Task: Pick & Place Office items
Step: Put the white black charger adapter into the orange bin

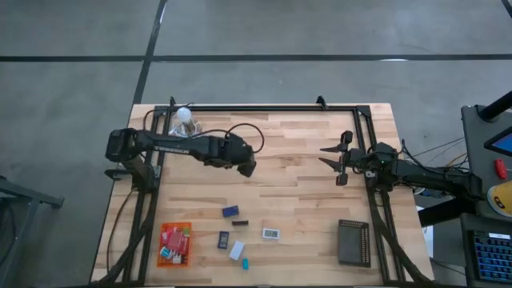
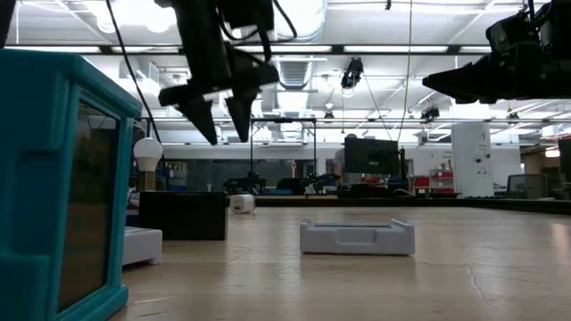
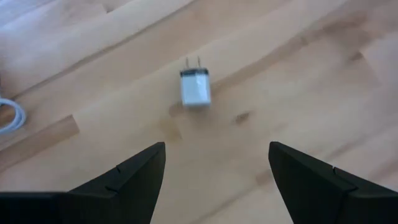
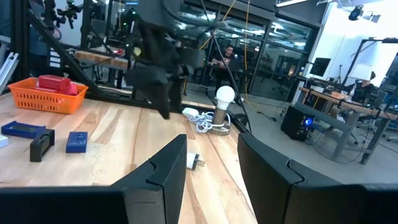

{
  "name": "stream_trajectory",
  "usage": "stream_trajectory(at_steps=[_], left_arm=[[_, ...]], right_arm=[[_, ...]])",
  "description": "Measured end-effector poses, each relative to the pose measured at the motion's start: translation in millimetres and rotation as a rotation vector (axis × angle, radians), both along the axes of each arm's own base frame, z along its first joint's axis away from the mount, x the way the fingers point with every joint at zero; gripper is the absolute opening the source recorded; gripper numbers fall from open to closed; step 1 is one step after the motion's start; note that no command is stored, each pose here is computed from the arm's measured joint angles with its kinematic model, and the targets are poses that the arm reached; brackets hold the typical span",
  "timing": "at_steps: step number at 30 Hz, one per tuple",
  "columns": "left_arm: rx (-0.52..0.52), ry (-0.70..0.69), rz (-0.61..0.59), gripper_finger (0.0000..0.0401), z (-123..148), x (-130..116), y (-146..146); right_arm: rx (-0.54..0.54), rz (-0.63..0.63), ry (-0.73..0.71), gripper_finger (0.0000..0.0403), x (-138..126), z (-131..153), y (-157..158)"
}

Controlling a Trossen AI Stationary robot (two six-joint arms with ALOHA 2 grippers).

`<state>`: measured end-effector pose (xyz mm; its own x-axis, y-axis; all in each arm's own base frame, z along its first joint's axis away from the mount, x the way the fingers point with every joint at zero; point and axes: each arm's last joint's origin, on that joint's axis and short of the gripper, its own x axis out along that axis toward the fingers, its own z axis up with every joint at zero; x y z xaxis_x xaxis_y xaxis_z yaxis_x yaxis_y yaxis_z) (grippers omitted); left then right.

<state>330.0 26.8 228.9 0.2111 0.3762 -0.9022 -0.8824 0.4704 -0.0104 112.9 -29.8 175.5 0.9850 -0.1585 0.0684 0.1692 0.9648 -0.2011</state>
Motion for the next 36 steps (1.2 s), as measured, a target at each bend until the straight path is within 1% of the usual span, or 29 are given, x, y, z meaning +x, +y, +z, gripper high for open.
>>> stream_trajectory(at_steps=[8,14,18,27,36], left_arm=[[-0.026,0.043,0.081,0.0289,-25.7,8.9,32.9],[-0.072,0.047,0.066,0.0289,-46.7,18.1,53.7],[-0.079,0.033,0.055,0.0289,-55.4,22.5,65.4],[-0.102,0.057,0.063,0.0289,-76.1,25.9,79.9],[-0.117,0.063,0.058,0.0289,-85.9,28.3,83.5]], right_arm=[[0.000,0.000,0.000,0.0139,0.0,0.0,0.0],[0.000,0.000,0.000,0.0139,0.0,0.0,0.0],[0.000,0.000,0.000,0.0139,0.0,0.0,0.0],[0.000,0.000,0.001,0.0139,0.0,-0.1,0.0],[0.000,0.000,0.001,0.0139,0.0,-0.1,0.0]])
